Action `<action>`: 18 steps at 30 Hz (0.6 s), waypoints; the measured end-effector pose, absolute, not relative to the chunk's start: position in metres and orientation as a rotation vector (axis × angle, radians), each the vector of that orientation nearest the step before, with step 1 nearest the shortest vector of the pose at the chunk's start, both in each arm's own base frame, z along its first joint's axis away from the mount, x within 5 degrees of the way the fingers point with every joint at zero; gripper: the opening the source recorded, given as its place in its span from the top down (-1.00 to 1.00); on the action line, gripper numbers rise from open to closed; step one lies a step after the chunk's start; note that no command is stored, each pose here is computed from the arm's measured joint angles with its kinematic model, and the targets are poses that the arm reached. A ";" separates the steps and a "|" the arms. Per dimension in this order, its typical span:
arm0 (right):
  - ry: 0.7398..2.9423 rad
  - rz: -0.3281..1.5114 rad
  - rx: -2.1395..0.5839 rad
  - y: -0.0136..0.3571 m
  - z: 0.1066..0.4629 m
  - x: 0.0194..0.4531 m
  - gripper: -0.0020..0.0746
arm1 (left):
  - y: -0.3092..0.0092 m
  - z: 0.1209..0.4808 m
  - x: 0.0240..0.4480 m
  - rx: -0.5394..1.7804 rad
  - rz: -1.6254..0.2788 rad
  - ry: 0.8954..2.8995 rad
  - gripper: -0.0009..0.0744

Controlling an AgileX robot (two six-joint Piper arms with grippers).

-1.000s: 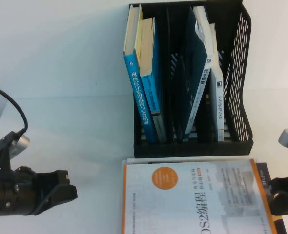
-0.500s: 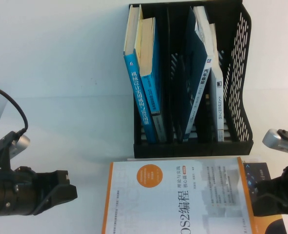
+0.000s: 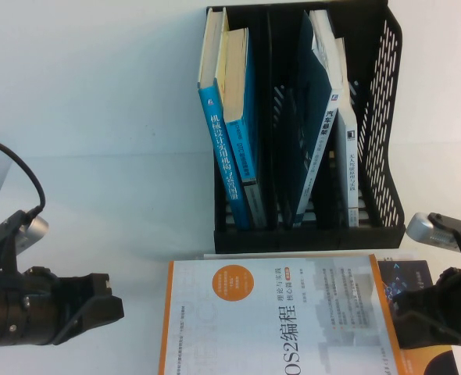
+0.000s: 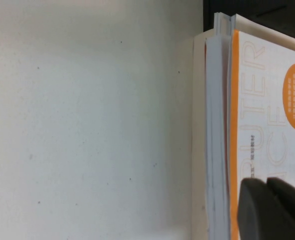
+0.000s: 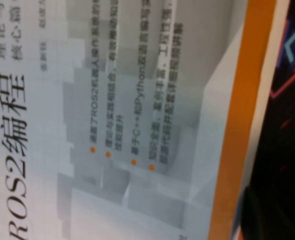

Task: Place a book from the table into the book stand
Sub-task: Push book with right arm

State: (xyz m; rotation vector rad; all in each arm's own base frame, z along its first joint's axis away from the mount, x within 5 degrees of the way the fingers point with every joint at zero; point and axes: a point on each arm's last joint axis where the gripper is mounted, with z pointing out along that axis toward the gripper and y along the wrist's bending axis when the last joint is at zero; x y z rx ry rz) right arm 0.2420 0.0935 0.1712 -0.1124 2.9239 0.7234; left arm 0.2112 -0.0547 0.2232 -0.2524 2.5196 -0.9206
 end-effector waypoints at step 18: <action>2.901 0.871 -0.109 0.101 0.164 0.249 0.96 | -0.053 0.221 0.210 -0.255 -0.891 2.544 0.71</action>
